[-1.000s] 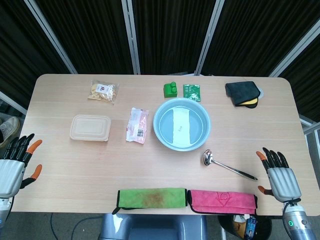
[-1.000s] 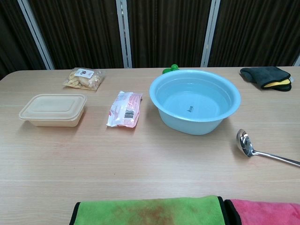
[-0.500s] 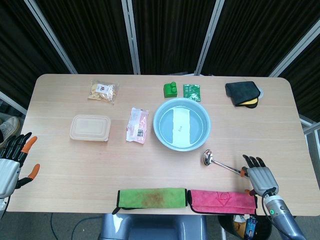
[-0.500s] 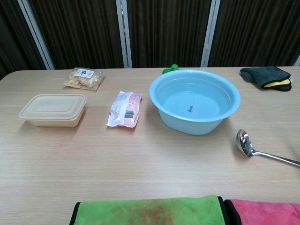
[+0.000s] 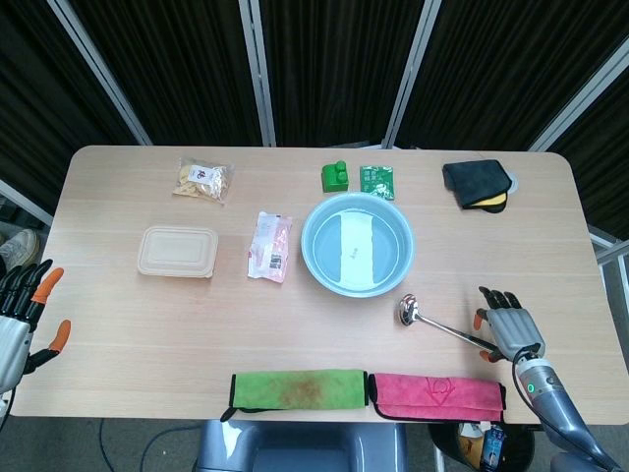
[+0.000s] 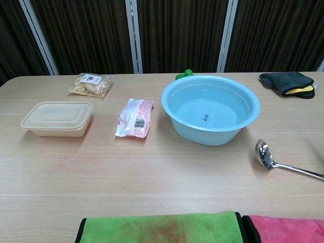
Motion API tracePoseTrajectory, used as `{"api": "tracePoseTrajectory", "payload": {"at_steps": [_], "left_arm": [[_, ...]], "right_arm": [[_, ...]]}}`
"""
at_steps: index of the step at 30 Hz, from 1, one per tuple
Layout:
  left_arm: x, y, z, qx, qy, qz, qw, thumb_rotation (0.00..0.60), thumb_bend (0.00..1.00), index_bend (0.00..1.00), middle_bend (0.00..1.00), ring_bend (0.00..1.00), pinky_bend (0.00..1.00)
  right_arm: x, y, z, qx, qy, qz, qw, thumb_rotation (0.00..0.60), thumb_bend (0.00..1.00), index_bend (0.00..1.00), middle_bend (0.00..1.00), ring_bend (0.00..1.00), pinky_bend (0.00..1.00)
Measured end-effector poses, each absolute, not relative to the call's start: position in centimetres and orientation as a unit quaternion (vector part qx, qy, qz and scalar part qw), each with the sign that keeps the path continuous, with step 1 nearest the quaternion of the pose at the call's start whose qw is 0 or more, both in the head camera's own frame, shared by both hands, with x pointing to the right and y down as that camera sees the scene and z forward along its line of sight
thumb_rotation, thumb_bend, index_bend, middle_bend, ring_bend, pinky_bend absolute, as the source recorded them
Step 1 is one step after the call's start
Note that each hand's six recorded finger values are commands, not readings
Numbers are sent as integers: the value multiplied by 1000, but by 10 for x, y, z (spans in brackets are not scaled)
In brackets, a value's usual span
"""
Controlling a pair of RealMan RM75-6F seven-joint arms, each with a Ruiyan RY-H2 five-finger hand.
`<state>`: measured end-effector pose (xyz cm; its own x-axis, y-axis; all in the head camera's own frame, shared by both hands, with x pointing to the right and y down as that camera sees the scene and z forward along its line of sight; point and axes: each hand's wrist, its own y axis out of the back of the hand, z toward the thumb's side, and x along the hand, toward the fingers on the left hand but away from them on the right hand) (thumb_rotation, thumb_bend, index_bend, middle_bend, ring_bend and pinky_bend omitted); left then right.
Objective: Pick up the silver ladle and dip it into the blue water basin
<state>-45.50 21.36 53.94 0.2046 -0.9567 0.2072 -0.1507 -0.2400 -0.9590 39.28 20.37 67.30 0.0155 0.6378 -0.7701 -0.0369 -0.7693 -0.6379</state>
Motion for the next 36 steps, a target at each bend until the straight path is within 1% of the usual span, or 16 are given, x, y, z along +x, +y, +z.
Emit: {"api": "tracePoseTrajectory", "payload": {"at_steps": [3,9,13,17,21,26,36], "left_arm": [[-453,214,542,-643,431,-456,440,600,451,0,0,0,0],[-450,213,546,-645,428,-453,443,600,451,0,0,0,0],[-448,213,548,-647,426,-453,441,600,451,0,0,0,0],[-447,213,550,-650,424,-452,439,600,450,0,0,0,0],[-447,213,551,-652,421,-455,437,600,450,0,0,0,0],[-448,213,552,-654,416,-461,432,600,452,0,0,0,0],[-448,215,548,-657,416,-458,430,600,451,0,0,0,0]], "right_arm": [[400,199,674,-667,-243,660,245,600,222,476,0,0,0],[418,196,680,-671,-271,652,227,600,251,479,0,0,0],[423,200,685,-676,-279,647,214,600,253,479,0,0,0],[423,210,692,-684,-287,642,194,600,253,479,0,0,0],[422,215,693,-686,-297,637,186,600,253,475,0,0,0],[419,217,695,-684,-302,634,195,600,255,468,0,0,0],[407,221,713,-686,-280,641,198,600,255,466,0,0,0]]}}
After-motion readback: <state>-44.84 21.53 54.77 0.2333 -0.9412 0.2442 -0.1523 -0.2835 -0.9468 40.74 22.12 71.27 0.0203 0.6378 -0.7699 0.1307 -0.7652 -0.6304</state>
